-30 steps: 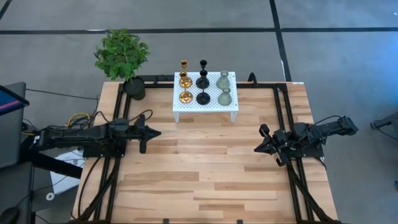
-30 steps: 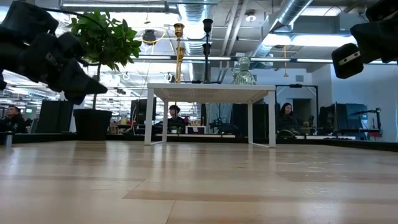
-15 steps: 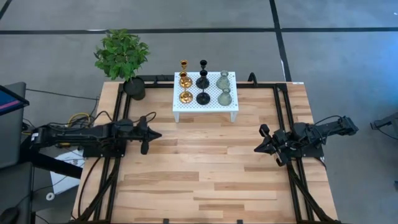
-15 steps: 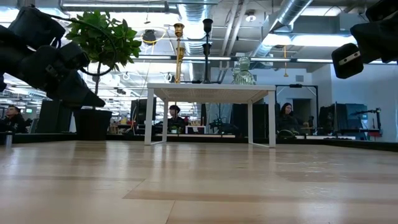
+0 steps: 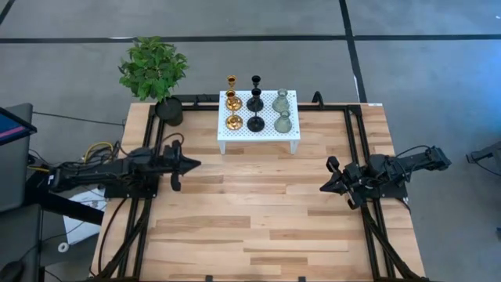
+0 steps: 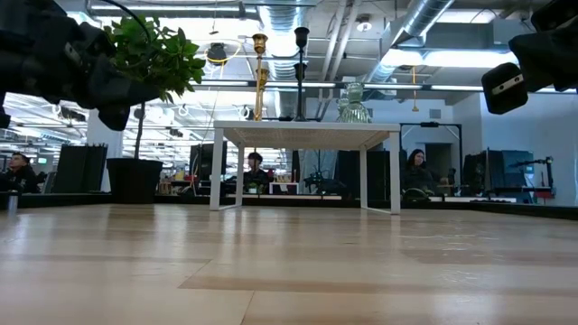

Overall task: Pick & Place candle stick holders
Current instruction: Return to Home Position

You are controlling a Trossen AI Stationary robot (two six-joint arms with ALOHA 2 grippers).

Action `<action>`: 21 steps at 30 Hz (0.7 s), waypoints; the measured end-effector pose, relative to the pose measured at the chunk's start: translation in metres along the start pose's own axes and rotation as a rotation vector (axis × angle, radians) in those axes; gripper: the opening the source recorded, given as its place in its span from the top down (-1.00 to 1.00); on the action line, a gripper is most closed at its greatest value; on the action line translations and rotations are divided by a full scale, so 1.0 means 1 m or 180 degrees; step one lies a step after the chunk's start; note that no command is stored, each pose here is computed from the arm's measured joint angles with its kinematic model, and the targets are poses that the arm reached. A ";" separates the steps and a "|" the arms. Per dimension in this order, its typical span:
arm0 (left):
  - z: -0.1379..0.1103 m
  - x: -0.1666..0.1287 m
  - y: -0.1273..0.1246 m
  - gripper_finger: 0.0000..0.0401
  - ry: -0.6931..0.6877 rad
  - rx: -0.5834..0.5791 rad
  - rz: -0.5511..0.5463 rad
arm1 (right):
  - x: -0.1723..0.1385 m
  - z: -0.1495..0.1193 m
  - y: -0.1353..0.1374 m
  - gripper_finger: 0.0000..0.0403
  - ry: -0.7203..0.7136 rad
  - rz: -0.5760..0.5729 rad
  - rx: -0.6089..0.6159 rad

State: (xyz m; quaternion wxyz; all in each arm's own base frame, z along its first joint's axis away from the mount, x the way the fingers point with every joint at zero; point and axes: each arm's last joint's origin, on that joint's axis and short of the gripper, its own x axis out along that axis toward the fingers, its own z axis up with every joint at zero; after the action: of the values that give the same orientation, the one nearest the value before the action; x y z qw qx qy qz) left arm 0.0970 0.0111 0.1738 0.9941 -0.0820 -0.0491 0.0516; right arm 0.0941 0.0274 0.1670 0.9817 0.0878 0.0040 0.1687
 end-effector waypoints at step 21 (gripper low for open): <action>0.001 0.001 -0.001 0.98 -0.0023 -0.0002 -0.0024 | 0.000 0.000 0.000 1.00 -0.0004 0.0002 0.0000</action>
State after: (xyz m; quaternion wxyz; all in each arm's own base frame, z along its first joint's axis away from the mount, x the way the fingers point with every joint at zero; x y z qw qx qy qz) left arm 0.0977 0.0106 0.1748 0.9941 -0.0819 -0.0529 0.0482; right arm 0.0941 0.0275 0.1671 0.9817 0.0879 0.0034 0.1689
